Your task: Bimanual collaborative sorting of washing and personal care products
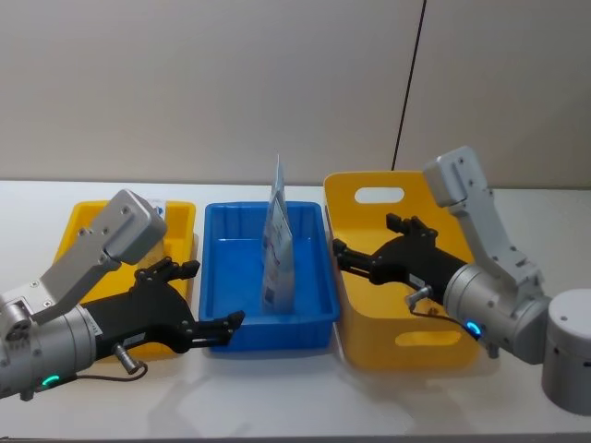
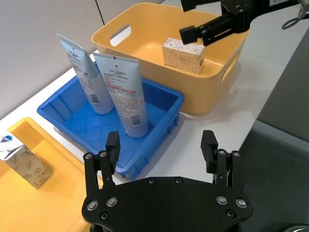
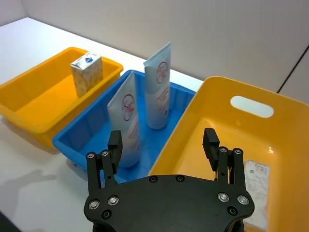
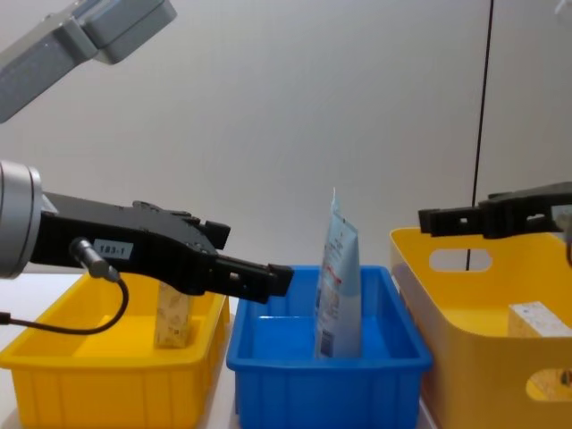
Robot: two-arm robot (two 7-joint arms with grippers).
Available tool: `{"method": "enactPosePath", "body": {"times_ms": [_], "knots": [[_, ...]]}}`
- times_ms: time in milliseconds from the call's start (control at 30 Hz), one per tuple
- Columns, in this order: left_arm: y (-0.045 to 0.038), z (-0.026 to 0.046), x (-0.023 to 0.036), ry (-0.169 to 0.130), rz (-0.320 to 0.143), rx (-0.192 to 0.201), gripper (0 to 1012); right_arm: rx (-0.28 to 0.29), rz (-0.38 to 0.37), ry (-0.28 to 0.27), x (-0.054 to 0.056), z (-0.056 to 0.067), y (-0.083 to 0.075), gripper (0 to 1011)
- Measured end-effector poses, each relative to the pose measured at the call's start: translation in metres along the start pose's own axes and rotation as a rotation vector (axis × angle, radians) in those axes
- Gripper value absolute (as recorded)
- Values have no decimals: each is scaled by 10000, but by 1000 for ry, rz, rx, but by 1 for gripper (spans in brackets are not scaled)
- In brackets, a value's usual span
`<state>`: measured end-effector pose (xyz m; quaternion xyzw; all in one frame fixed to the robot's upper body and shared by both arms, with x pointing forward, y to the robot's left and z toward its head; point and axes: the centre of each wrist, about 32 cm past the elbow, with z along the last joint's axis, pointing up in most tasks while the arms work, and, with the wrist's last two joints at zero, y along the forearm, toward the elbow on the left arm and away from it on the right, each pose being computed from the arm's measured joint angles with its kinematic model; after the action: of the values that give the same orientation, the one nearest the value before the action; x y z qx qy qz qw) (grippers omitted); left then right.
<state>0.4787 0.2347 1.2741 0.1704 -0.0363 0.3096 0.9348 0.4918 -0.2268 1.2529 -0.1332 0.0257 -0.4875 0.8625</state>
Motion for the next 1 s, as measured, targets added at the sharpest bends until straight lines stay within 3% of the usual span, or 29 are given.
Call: {"method": "enactPosePath", "body": {"times_ms": [467, 1000], "knots": [[0, 0, 0, 0, 0, 0, 1001, -37, 45, 27, -221, 41, 67, 1003], [0, 0, 0, 0, 0, 0, 1002, -61, 63, 21, -327, 40, 234, 1003]]}}
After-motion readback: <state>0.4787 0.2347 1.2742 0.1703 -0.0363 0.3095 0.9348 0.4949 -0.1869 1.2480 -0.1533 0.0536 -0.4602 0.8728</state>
